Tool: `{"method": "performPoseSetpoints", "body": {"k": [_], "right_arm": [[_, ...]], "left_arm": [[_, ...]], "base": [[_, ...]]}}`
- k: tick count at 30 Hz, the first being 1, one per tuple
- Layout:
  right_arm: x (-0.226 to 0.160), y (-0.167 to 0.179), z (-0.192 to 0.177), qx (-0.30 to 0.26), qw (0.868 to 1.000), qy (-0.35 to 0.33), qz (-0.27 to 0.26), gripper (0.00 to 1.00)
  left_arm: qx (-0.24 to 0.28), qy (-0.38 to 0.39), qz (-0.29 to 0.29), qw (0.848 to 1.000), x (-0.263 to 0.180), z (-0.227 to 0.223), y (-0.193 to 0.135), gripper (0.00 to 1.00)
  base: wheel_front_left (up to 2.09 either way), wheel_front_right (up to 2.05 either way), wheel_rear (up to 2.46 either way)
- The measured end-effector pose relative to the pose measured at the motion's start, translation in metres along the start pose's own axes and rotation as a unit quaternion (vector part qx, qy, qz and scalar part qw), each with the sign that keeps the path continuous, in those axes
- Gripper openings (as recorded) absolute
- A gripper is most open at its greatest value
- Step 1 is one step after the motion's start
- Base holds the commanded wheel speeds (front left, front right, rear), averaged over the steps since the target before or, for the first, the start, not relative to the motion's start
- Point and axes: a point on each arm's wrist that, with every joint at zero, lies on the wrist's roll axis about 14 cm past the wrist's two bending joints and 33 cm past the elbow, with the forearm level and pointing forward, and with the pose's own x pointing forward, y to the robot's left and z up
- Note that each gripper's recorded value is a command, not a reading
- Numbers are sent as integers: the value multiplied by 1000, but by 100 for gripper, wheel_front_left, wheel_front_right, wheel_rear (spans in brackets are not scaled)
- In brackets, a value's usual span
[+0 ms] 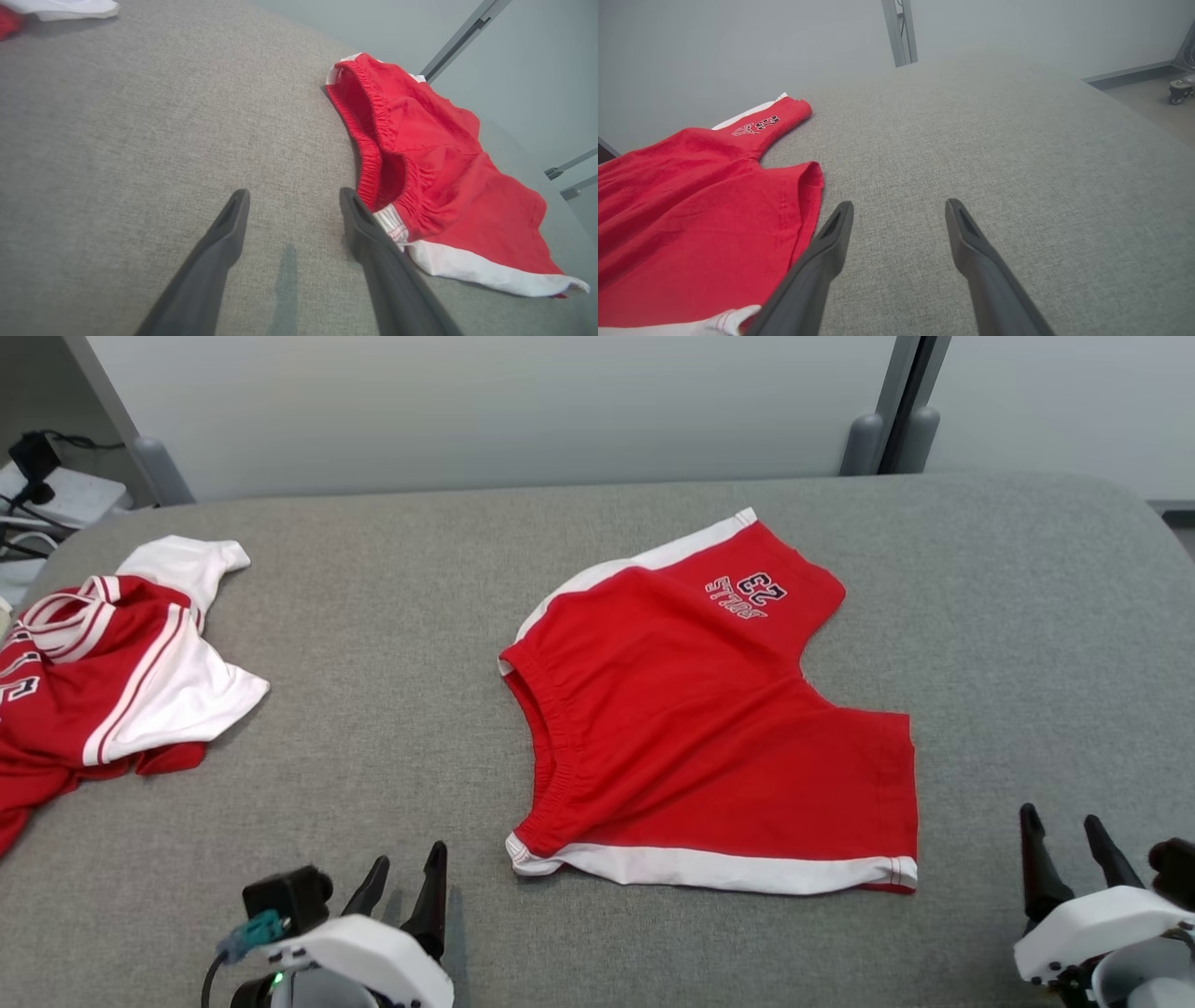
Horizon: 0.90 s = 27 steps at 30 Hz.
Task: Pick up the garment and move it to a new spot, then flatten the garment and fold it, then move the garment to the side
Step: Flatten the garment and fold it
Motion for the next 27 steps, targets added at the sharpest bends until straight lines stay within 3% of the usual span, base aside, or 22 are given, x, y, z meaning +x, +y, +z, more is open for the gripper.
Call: {"method": "performPoseSetpoints", "body": {"k": [6, 10, 17, 22, 27], "right_arm": [[-10, 39, 26, -20, 997, -58, 49, 100], [-20, 62, 35, -34, 993, -82, 82, 100], [-40, 84, 45, -39, 986, -113, 114, 100], [-56, 88, 48, -37, 984, -126, 124, 100], [-73, 98, 50, -22, 980, -137, 142, 100]], "left_arm": [[38, -105, 6, 994, -28, 49, -1, 100], [54, -202, 1, 978, -47, 97, -12, 100], [101, -293, -19, 950, -76, 126, -37, 100], [151, -308, -29, 939, -86, 123, -47, 100], [169, -294, -34, 940, -92, 108, -46, 100]], "base": [[0, 0, 0], [0, 0, 0], [0, 0, 0], [0, 0, 0], [0, 0, 0]]}}
